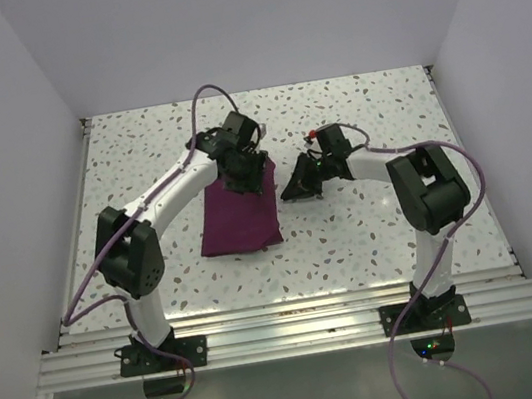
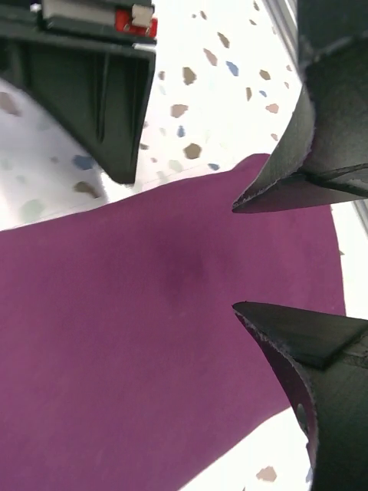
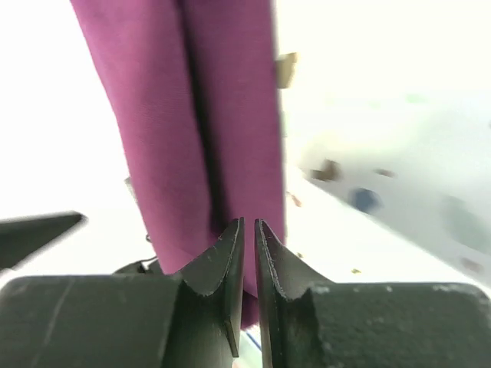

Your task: Prepare the surgical pack

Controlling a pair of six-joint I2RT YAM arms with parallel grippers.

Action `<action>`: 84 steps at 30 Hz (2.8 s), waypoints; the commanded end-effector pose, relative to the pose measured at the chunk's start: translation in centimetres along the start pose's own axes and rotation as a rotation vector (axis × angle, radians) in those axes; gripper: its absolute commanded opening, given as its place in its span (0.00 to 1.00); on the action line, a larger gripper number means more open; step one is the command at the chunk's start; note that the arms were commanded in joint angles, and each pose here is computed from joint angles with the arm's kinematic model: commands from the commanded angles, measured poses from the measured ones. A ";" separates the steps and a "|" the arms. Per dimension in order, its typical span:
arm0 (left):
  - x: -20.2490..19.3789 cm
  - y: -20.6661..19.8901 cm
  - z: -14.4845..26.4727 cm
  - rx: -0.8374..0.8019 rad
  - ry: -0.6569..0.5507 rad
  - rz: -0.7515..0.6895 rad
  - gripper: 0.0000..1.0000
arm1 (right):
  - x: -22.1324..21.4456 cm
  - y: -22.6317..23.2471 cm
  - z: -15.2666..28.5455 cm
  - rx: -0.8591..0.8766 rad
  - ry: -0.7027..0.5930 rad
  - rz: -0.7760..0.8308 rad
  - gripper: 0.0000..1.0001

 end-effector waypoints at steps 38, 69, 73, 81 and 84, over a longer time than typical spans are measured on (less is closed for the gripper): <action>0.6 -4.4 -1.4 -0.388 -0.166 0.010 0.00 | 8.8 4.8 3.9 0.149 -0.032 0.149 0.14; -6.5 4.8 -8.8 -0.174 0.143 0.200 0.00 | 9.1 1.8 -5.0 0.249 0.056 -0.012 0.13; -5.4 6.8 -9.1 -0.129 0.140 0.234 0.00 | 9.4 1.4 -5.3 0.222 0.054 0.003 0.13; -2.6 8.2 -9.6 -0.110 0.105 0.243 0.00 | 10.6 2.2 -5.6 0.208 0.043 0.042 0.13; -2.6 8.2 -7.9 -0.102 0.073 0.246 0.00 | 10.6 3.3 -4.6 0.210 0.040 0.062 0.13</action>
Point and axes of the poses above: each gripper's point midway between its finger pads, its own z axis back along the fingers, its own y axis along the line the jaws close on, x = y × z, the point moved 5 cm from there along z, back along the fingers, and after that the axes turned 1 degree about -z, right-handed, at the moved point
